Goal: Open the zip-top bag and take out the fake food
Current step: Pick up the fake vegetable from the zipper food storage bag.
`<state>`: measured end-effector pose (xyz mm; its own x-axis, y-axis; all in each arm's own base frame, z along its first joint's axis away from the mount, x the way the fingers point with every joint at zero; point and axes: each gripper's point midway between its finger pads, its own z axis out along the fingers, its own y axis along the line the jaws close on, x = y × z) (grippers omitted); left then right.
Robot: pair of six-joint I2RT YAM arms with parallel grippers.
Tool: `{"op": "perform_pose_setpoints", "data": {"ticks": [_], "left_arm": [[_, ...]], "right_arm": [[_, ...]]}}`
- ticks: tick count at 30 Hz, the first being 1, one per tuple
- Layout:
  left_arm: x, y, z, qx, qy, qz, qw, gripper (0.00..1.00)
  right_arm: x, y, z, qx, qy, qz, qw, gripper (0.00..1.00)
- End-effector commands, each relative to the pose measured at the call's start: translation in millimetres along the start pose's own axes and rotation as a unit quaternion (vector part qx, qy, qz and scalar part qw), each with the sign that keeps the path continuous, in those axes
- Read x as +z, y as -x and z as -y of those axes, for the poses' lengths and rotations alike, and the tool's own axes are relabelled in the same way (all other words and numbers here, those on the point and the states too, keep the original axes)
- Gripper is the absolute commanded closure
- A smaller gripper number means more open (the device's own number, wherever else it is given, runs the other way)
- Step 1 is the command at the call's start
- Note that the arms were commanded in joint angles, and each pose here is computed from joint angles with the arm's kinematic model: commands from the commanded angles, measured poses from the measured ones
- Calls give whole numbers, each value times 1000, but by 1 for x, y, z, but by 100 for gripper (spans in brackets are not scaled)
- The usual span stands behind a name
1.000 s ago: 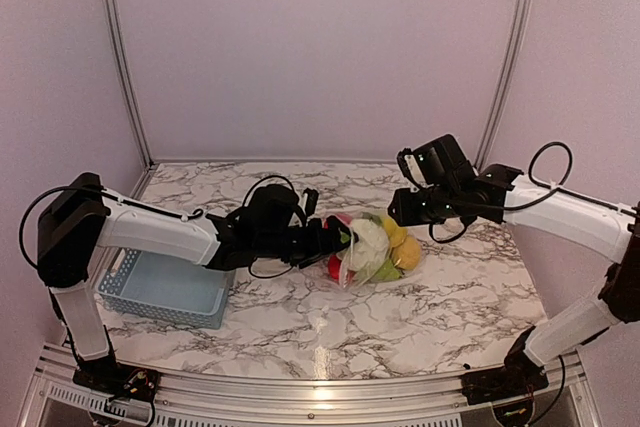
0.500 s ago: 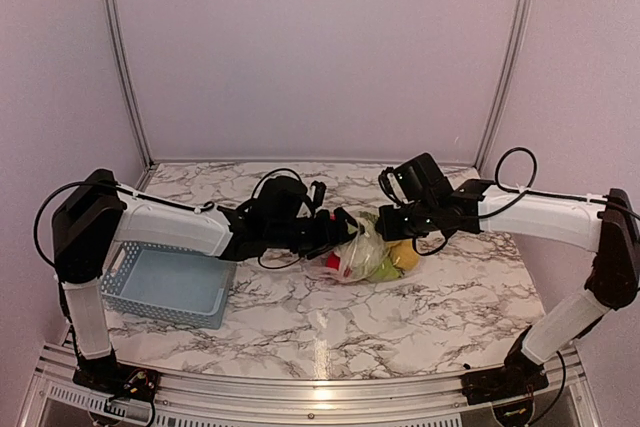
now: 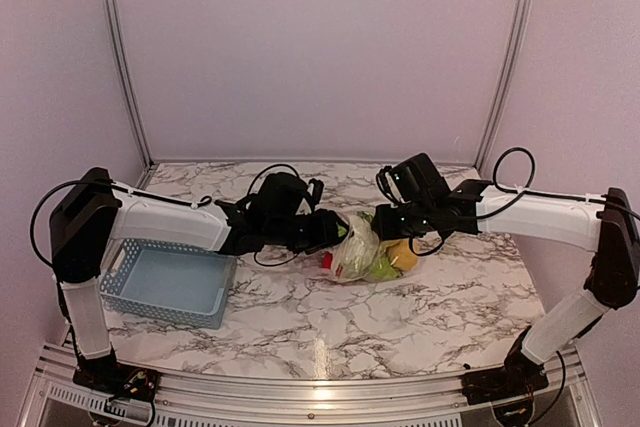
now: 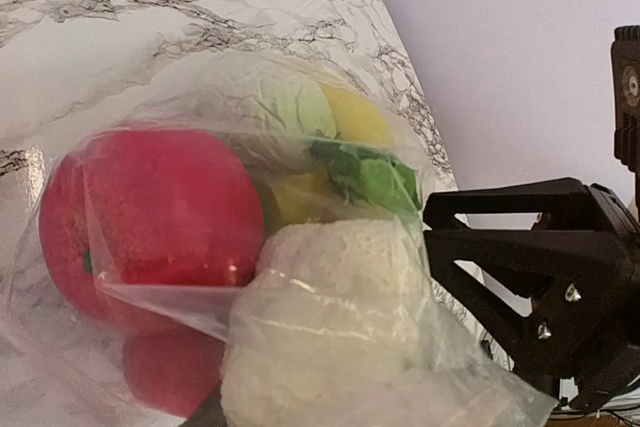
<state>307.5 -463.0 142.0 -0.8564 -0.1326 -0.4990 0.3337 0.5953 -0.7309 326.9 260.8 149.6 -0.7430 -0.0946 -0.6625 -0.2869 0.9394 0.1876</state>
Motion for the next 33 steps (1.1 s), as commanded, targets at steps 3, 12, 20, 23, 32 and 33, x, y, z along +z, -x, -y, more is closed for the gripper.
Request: {"op": "perform_pose_setpoints", "data": {"ticks": [3,12,20,23,32,33], "left_arm": [[-21,3,-1,18,21,6,1000,72],[-30,-4,-11,3,19,5,1000,53],[-32,-8,-15,-9,13,5,1000,47],[-34,-9,-16,-11,9,6,1000,39],[-46,-7,-22,-32,-4,19,999,33],[-47,-7,-24,-35,-5,21,999,33]], "right_arm": [[-5,19,5,17,-3,30,999,69],[7,14,9,21,0,20,1000,69],[10,7,20,22,-14,13,1000,70],[13,4,23,22,-20,9,1000,70],[22,-2,29,18,-33,-1,999,71],[23,-3,30,17,-34,-2,999,72]]}}
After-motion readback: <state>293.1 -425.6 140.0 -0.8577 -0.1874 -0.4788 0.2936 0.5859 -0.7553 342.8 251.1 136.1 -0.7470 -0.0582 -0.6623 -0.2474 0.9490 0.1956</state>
